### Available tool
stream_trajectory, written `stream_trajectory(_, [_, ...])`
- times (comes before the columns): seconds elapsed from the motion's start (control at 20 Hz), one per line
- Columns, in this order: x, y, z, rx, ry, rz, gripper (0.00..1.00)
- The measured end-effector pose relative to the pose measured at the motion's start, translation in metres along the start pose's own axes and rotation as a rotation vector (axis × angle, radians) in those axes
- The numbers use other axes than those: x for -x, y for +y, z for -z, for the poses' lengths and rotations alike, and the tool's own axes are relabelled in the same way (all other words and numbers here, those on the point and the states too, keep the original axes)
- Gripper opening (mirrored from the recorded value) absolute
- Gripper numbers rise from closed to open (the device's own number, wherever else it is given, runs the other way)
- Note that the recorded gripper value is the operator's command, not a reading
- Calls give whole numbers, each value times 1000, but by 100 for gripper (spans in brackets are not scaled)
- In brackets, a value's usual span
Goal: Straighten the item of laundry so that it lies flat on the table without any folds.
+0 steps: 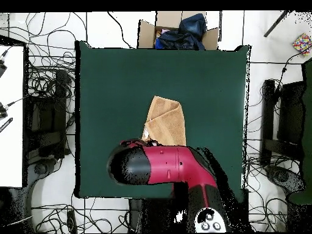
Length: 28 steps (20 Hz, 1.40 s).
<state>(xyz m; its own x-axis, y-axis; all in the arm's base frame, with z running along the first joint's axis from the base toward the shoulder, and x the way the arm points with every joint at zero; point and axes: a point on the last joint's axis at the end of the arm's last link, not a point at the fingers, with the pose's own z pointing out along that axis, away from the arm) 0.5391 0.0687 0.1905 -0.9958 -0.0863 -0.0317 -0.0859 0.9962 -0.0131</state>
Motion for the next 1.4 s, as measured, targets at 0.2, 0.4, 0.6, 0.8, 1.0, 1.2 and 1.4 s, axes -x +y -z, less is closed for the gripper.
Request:
stream_trajectory(0.2, [16,0,-14,13,4,0,100])
stream_trajectory(0.4, [32,-8,-42,29,23,-8,100])
stream_trajectory(0.6, [42,-18,-69,44,46,-22,100])
stream_trajectory(0.8, [46,-25,-90,59,68,-39,100])
stream_trajectory(1.0, [47,-30,-107,71,86,-53,100])
stream_trajectory(1.2, [48,-30,-120,79,91,-58,100])
stream_trajectory(1.4, [49,-29,-133,87,83,-61,100])
